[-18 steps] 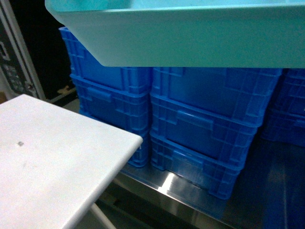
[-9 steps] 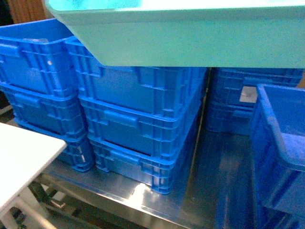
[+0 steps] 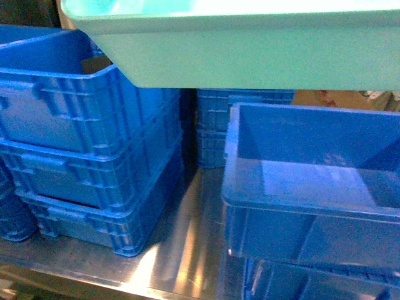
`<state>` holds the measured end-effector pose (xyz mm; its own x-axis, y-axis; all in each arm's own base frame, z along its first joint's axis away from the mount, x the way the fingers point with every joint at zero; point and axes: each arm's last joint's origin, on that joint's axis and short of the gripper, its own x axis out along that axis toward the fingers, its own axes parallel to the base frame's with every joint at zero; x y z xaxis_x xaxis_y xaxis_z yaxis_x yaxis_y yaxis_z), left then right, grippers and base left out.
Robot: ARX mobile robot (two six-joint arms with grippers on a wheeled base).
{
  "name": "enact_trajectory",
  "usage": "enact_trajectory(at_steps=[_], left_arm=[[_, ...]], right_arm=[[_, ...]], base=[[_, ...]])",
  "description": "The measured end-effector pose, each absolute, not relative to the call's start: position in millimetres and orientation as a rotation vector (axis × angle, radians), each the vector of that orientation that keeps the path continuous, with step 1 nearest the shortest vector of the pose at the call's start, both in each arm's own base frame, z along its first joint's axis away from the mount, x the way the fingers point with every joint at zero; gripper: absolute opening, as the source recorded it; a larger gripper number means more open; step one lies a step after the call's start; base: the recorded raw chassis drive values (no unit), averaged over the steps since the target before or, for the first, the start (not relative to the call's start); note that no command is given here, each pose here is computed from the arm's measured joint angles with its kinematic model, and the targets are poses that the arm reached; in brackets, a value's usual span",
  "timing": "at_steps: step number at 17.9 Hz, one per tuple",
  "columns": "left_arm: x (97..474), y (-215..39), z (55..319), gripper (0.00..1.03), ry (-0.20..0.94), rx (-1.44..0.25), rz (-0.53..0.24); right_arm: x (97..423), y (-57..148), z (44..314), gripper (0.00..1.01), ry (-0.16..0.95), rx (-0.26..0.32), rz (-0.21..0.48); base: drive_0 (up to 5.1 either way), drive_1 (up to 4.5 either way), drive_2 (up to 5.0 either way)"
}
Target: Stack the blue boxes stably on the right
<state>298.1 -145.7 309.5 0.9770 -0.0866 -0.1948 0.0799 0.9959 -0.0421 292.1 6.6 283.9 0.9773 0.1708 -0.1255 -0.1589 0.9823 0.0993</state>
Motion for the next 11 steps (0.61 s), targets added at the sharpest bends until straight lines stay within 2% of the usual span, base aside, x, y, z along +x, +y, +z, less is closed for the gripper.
enact_trajectory(at_steps=[5, 10, 11], left_arm=[[298.0, -145.6, 309.7, 0.07, 0.198, -0.034, -0.084], [297.9, -145.8, 310.2, 0.07, 0.194, -0.035, -0.085], [298.0, -145.7, 309.9, 0.07, 0.196, -0.034, -0.085]], right_arm=[[292.1, 6.5, 283.6, 0.07, 0.137, 0.089, 0.165], [291.3, 6.5, 285.3, 0.07, 0.128, 0.088, 0.165], [291.3, 6.5, 285.5, 0.07, 0.126, 0.088, 0.166]], base=[[2.6, -3.46, -3.5], [4.2, -1.68, -1.7], [0.0, 0.00, 0.0]])
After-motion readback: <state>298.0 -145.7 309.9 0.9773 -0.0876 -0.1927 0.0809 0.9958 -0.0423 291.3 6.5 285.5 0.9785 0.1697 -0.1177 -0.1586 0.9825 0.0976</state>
